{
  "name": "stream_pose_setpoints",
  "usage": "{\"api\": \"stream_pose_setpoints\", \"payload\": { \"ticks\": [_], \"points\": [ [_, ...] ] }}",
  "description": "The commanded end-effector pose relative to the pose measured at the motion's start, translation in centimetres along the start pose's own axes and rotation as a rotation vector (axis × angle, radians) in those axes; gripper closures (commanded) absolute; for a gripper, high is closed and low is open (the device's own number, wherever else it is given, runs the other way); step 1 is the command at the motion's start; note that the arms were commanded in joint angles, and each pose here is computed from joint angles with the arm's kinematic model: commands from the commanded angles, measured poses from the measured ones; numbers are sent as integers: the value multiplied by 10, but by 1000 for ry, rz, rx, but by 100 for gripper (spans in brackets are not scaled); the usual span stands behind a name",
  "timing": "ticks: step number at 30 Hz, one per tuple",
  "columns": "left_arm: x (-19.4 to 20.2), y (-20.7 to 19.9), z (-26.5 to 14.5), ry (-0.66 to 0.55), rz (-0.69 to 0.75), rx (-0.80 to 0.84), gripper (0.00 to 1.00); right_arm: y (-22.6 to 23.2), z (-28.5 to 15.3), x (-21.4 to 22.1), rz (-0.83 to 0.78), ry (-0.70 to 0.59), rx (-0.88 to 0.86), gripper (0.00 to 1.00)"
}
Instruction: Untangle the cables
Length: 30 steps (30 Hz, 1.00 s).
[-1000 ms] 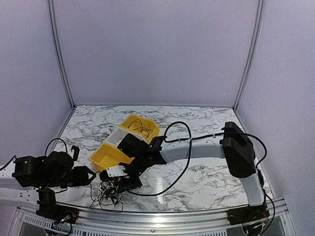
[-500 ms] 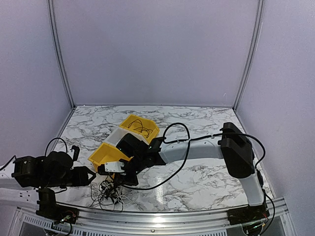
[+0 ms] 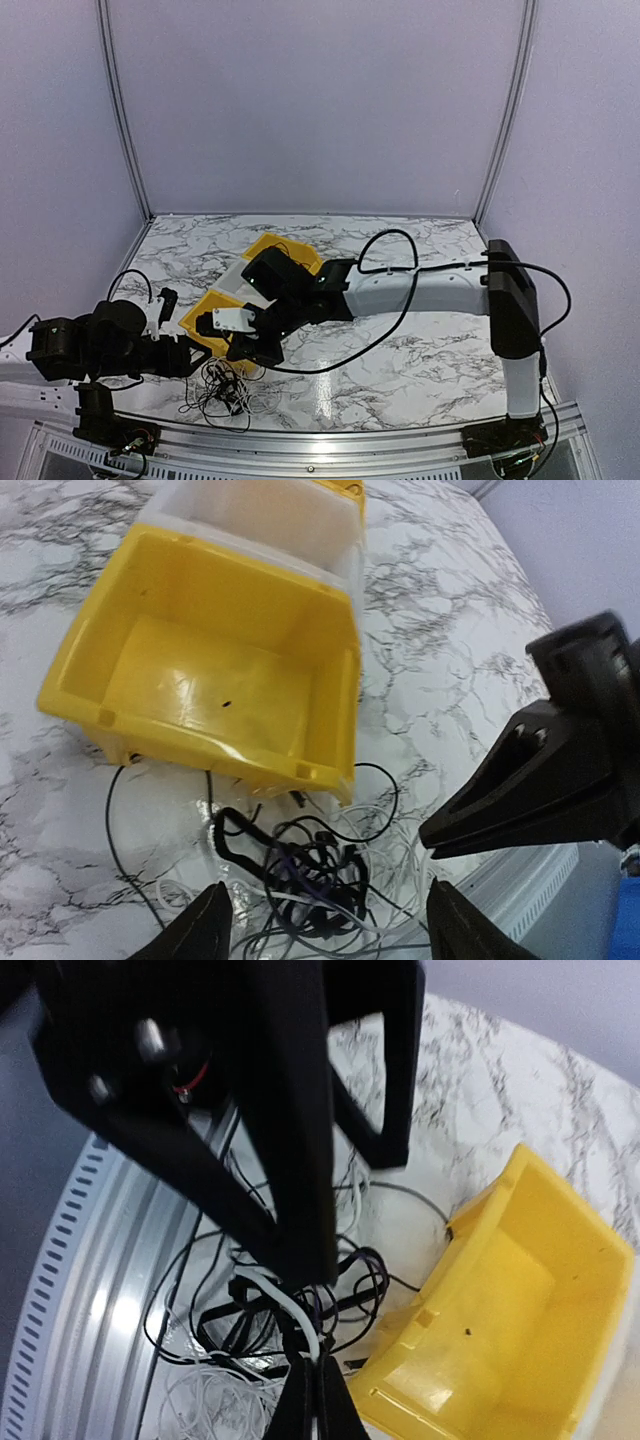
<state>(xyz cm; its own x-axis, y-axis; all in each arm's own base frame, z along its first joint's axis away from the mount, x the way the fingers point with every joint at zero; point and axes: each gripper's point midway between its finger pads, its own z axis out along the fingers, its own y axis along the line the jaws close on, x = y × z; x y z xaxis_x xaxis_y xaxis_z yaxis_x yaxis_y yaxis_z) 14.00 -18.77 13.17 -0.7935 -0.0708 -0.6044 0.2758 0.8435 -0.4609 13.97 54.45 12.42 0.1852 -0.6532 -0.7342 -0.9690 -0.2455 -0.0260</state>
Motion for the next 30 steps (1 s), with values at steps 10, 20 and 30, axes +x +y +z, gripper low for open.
{"api": "stream_pose_setpoints", "payload": {
  "ticks": [10, 20, 30],
  "points": [
    [9, -52, 23, -27, 108, 309, 38, 16, -117, -114, -73, -320, 3, 100],
    [33, -34, 38, 14, 116, 295, 49, 14, -213, -194, -106, -572, 110, 100],
    [45, -24, 48, 22, 118, 287, 57, 25, -292, -262, -165, -749, 150, 100]
  ]
}}
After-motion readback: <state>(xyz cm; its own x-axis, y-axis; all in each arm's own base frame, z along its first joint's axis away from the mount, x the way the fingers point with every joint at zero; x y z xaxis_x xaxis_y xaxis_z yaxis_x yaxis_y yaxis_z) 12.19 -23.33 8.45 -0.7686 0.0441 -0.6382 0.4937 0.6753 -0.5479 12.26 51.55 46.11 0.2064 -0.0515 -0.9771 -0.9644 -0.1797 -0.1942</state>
